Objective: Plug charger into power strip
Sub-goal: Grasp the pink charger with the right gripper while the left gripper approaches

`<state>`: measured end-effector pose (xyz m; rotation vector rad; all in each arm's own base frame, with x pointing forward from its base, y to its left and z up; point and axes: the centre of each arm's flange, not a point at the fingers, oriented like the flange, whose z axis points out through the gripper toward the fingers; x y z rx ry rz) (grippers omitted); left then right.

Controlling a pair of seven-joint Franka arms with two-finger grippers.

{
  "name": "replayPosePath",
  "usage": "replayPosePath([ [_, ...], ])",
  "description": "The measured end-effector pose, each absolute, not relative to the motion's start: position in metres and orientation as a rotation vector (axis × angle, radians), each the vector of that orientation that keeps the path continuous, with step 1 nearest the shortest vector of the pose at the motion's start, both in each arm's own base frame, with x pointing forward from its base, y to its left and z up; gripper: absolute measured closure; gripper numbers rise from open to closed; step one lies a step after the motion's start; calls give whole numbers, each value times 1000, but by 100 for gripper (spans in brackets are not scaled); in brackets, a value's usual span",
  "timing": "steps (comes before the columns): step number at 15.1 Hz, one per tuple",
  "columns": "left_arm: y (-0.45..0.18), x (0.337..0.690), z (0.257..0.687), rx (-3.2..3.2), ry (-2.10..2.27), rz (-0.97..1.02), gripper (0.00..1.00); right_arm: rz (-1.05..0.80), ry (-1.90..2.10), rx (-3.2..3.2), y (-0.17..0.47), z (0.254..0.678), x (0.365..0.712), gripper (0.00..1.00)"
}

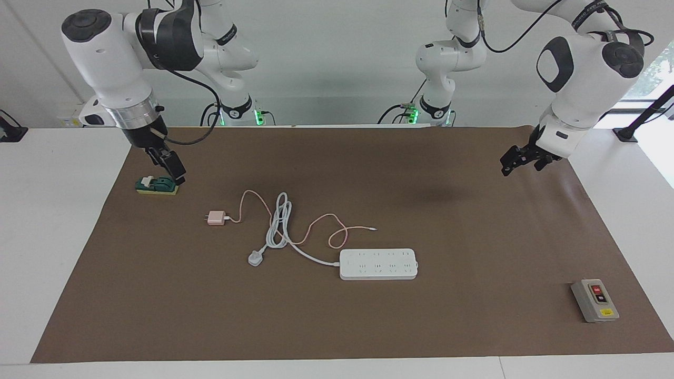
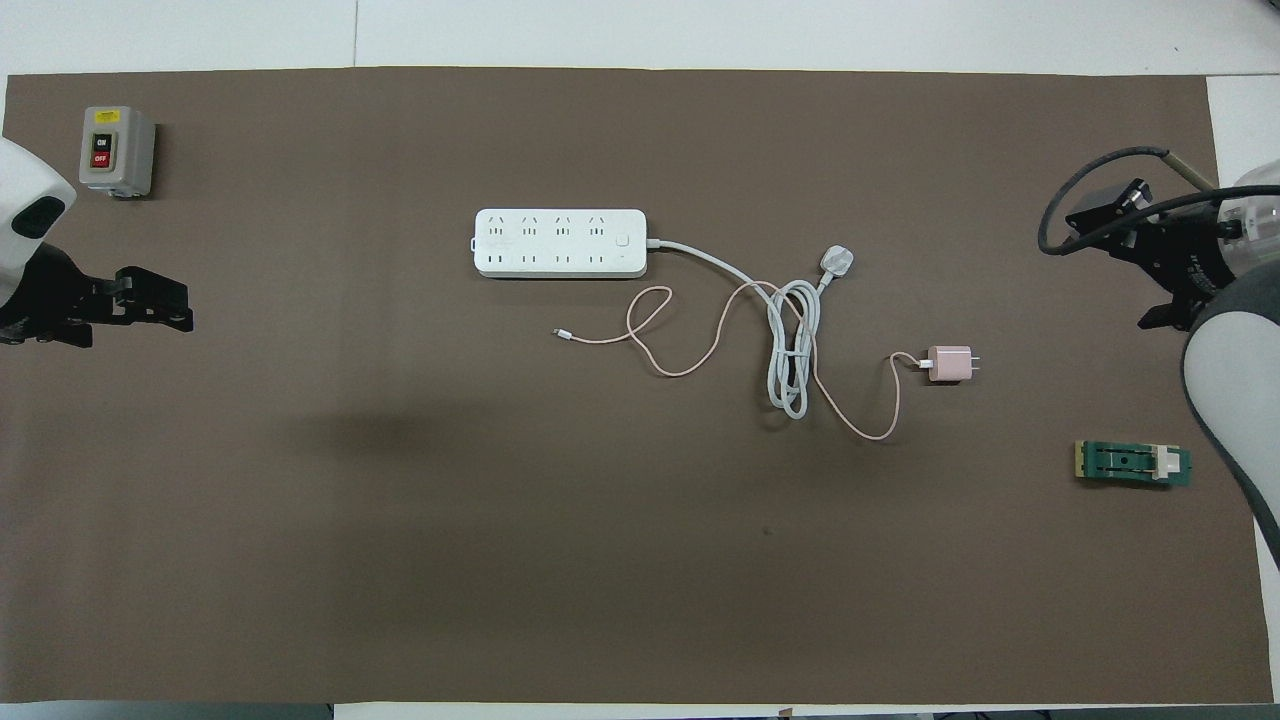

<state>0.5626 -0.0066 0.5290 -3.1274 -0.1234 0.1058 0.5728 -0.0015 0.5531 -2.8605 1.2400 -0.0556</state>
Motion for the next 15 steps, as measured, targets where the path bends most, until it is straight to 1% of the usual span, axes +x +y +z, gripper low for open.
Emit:
replayPosePath([
  [7,-7,563,529,-3127,-123,106,0,87,1547,-2639,5,512,591,0],
  [11,-7,563,529,-3127,-123,106,0,147,1678,-2516,-5,491,600,0],
  [15,-7,562,528,-3127,-123,110,0,247,1814,-2366,-8,473,605,0],
])
